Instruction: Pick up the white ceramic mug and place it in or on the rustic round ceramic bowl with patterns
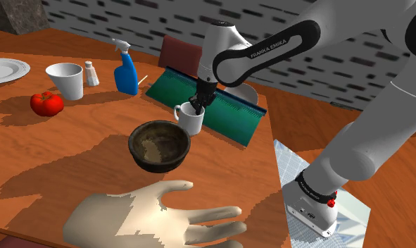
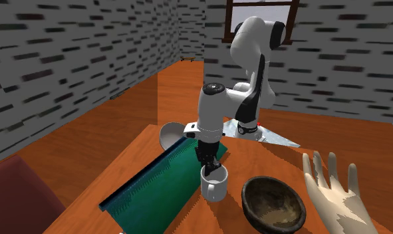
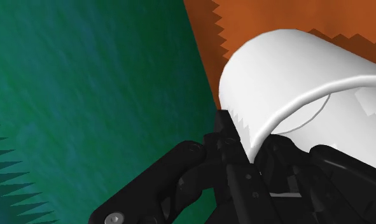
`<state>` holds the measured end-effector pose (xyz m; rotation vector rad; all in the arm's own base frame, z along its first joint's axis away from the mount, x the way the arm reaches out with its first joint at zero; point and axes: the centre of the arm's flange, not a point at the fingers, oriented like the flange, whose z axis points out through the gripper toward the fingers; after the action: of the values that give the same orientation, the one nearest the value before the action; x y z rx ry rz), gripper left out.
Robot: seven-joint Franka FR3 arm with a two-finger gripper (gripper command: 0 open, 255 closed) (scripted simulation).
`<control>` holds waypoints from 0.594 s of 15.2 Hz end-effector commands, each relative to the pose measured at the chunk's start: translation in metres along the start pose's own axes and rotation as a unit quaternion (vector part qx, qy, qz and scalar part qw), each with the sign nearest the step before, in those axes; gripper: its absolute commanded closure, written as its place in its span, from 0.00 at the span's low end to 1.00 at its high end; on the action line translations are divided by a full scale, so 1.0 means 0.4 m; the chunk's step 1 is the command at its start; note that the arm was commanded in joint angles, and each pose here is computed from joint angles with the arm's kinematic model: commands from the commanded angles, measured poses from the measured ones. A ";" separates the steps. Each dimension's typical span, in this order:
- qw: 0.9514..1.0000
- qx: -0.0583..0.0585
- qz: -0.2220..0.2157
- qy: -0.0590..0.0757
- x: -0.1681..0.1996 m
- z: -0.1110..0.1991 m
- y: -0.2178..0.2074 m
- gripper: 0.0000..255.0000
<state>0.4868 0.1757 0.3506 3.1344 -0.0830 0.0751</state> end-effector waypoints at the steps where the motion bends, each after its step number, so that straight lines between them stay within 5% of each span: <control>1: 1.000 -0.001 0.002 -0.001 0.001 0.002 0.005 1.00; 9: 1.000 -0.001 0.002 -0.001 0.004 -0.050 0.006 1.00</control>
<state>0.4864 0.1747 0.3652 3.1330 -0.0865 0.0707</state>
